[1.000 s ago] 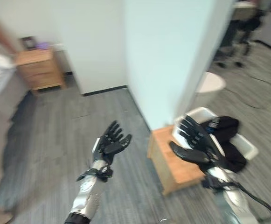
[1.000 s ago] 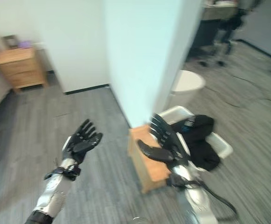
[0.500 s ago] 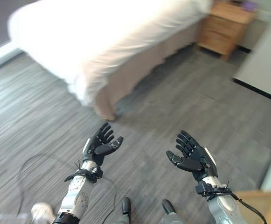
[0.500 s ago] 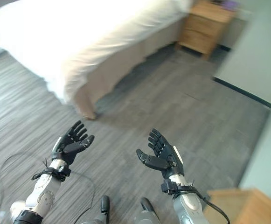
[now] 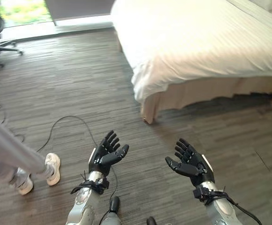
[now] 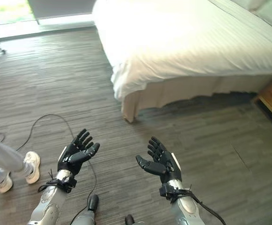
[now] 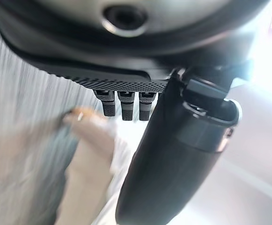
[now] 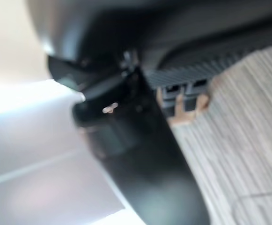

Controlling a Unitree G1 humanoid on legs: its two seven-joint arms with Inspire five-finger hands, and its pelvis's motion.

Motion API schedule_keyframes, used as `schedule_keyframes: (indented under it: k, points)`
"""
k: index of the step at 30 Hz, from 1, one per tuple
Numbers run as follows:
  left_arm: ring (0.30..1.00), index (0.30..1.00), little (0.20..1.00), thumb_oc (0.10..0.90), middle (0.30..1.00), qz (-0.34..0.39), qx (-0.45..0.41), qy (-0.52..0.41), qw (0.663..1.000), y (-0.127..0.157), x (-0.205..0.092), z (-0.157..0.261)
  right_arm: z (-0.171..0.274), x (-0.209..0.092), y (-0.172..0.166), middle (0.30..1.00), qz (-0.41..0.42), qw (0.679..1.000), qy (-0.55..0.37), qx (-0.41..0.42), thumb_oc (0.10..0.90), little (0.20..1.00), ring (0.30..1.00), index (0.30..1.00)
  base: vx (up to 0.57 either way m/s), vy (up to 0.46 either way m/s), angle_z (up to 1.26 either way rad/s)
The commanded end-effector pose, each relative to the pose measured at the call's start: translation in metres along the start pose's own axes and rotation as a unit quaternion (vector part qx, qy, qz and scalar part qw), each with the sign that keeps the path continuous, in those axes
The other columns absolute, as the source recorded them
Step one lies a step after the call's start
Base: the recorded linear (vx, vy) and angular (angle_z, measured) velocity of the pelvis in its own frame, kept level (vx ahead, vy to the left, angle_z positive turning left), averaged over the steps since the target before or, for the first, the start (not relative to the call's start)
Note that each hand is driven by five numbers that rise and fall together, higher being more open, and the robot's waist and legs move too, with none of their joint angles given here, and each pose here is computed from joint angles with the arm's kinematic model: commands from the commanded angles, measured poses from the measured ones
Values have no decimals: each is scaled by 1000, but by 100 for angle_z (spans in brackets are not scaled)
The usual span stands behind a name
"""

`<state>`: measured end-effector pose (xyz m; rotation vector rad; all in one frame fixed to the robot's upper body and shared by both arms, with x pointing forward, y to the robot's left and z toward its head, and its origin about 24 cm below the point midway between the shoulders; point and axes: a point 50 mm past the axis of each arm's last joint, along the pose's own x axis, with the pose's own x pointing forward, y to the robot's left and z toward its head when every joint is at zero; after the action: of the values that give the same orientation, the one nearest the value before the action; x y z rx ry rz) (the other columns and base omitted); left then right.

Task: Pick up bed clothes into laundry basket.

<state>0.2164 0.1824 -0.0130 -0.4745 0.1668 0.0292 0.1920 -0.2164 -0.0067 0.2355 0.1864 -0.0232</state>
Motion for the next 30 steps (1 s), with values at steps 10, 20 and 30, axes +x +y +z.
schedule_keyframes:
  k: [10,20,30]
  points:
    - [900,900,900,800,900,-12,120,-149,981,-7,13,67,49,10,-20,900,-95,983,-156,22,800,900,900,900,49,95,7]
    - [900,900,900,800,900,16,159,-63,985,7,17,33,5,15,-40,900,-155,987,-47,16,800,900,900,900,29,22,0]
    - [900,900,900,800,900,50,122,-49,990,20,4,21,9,9,-36,900,-144,986,-71,38,800,900,900,900,35,-3,-9]
